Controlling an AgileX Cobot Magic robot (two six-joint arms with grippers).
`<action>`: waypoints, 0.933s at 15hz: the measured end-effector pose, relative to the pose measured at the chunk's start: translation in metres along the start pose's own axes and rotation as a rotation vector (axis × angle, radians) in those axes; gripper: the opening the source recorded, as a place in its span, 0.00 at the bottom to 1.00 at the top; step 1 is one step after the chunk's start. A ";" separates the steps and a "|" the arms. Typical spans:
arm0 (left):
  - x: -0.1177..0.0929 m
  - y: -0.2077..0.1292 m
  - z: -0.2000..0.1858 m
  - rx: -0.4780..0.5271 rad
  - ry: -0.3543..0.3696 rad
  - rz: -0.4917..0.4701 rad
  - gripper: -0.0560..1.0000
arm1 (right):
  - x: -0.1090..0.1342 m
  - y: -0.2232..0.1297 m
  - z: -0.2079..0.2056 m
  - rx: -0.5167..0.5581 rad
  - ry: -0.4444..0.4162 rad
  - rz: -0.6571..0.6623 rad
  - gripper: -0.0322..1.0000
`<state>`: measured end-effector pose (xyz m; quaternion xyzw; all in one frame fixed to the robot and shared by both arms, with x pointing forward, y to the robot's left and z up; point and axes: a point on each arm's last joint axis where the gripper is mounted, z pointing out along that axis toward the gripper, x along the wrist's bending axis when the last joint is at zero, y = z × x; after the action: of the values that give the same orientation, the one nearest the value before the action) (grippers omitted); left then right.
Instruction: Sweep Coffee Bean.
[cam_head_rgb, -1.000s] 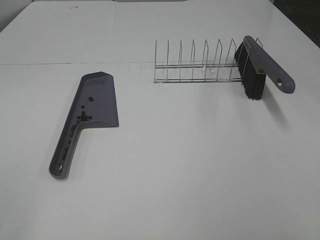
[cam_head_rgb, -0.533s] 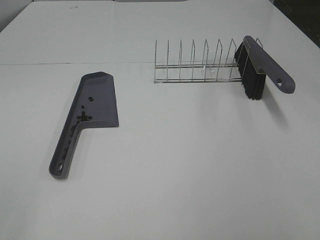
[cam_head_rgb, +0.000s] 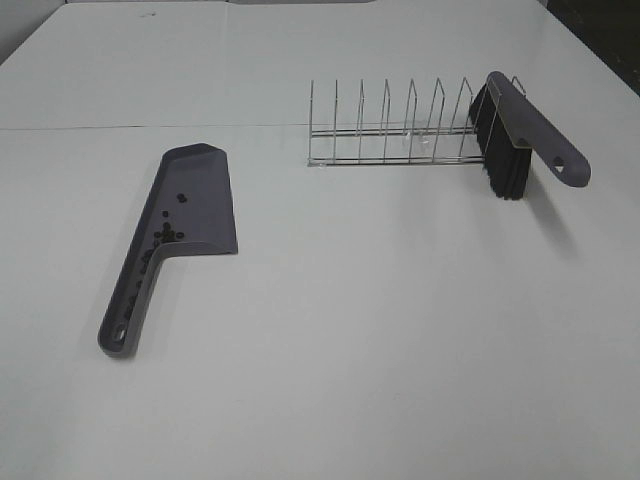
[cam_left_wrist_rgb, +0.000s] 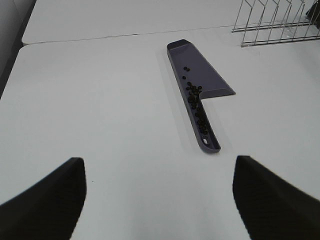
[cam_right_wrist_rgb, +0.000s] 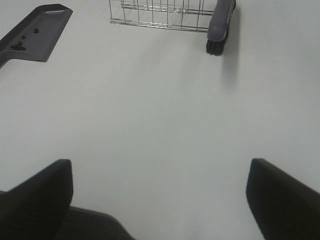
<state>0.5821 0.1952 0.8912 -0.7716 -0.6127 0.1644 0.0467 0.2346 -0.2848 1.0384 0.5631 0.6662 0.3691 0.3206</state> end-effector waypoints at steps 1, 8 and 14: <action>0.000 0.000 0.000 0.000 0.000 0.000 0.35 | 0.000 0.000 0.000 0.000 0.000 0.000 0.80; 0.000 0.000 0.000 0.000 0.000 0.000 0.35 | 0.000 0.000 0.000 0.000 0.001 0.000 0.80; 0.000 0.000 0.000 0.000 0.000 0.000 0.35 | 0.000 0.000 0.000 0.000 0.003 0.001 0.80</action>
<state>0.5821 0.1952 0.8912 -0.7716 -0.6127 0.1644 0.0467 0.2346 -0.2846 1.0384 0.5630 0.6662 0.3703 0.3196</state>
